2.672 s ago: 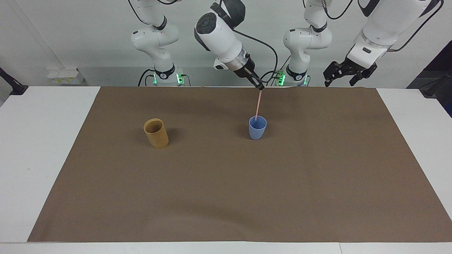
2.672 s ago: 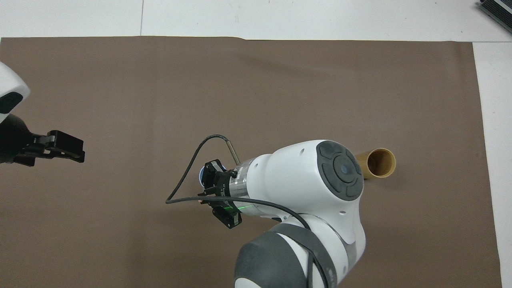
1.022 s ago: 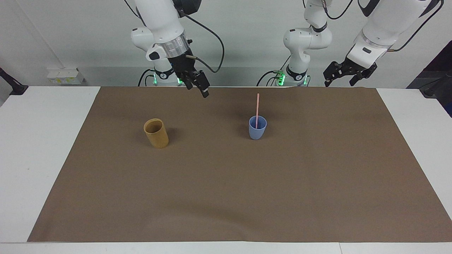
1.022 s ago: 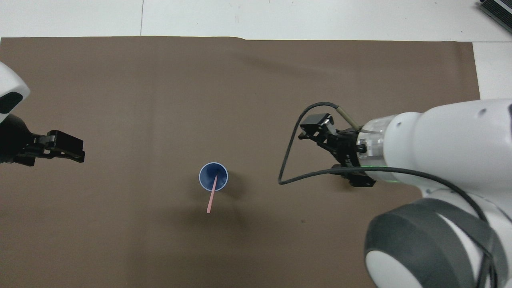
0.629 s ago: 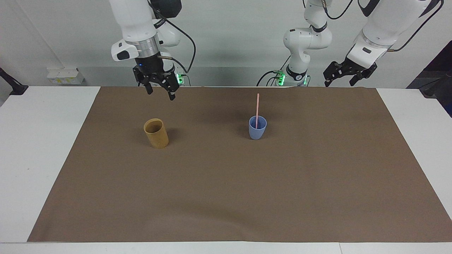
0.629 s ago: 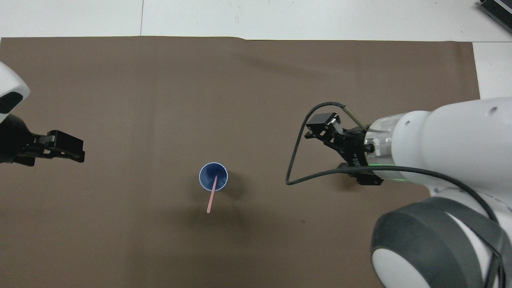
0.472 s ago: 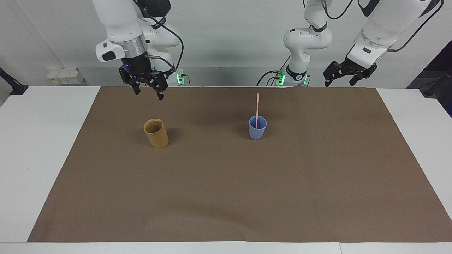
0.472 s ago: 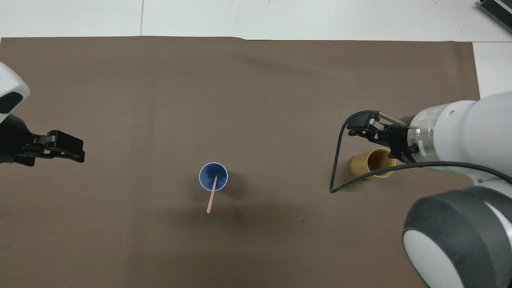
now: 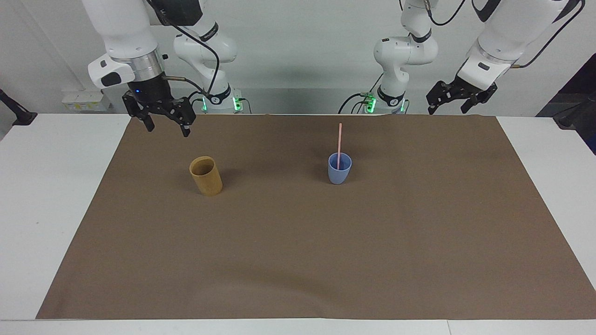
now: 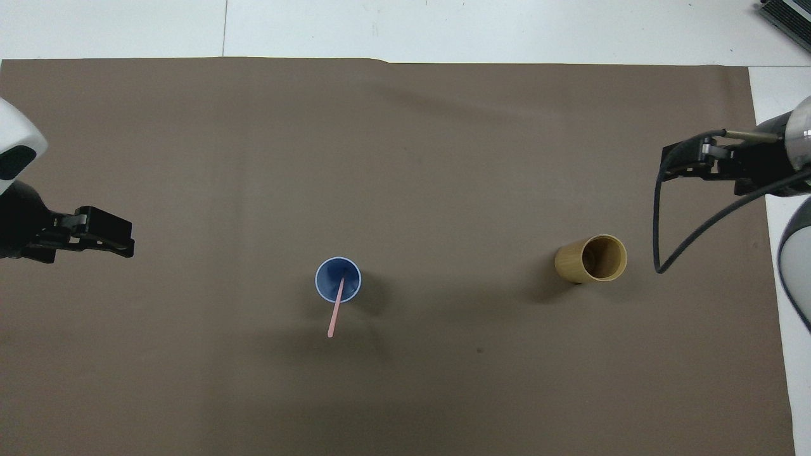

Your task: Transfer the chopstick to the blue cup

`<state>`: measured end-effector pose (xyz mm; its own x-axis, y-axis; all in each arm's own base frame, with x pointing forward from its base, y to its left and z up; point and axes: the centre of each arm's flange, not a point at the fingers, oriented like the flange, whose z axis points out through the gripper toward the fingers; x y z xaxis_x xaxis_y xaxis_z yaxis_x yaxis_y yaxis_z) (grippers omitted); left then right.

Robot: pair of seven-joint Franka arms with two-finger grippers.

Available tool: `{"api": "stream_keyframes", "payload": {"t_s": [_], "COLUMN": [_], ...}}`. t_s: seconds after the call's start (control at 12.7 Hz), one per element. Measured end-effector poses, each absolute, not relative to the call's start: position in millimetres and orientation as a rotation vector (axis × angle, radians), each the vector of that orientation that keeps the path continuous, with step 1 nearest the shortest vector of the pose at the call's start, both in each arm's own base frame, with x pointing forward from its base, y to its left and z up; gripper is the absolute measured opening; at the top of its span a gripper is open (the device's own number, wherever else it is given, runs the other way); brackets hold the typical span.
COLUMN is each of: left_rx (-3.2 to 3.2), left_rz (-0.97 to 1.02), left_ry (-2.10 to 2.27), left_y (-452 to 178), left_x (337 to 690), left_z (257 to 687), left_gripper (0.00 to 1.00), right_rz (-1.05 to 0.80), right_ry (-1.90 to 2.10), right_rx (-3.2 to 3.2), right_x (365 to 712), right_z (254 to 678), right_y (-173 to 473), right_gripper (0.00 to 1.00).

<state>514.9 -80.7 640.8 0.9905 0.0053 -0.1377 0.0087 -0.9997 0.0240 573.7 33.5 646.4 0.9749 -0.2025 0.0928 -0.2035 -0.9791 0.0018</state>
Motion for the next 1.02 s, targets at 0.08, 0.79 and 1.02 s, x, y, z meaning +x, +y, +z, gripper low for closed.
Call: {"api": "stream_keyframes", "payload": {"t_s": [0.08, 0.79, 1.02], "left_rx": [3.11, 3.11, 3.11], "left_rz": [-0.215, -0.215, -0.215], "left_ry": [0.011, 0.011, 0.011], "left_y": [-80.7, -80.7, -80.7], "left_x": [514.9, 514.9, 514.9], "left_z": [640.8, 640.8, 640.8], "left_gripper": [1.0, 1.0, 1.0], "right_rz": [0.152, 0.054, 0.037], "right_ry": [-0.311, -0.207, -0.199], "right_rx": [3.106, 3.078, 3.079], "right_x": [574.1, 551.2, 546.0], "right_z": [648.5, 647.1, 644.4], "right_y": [26.0, 26.0, 27.2], "right_gripper": [1.0, 1.0, 1.0]}}
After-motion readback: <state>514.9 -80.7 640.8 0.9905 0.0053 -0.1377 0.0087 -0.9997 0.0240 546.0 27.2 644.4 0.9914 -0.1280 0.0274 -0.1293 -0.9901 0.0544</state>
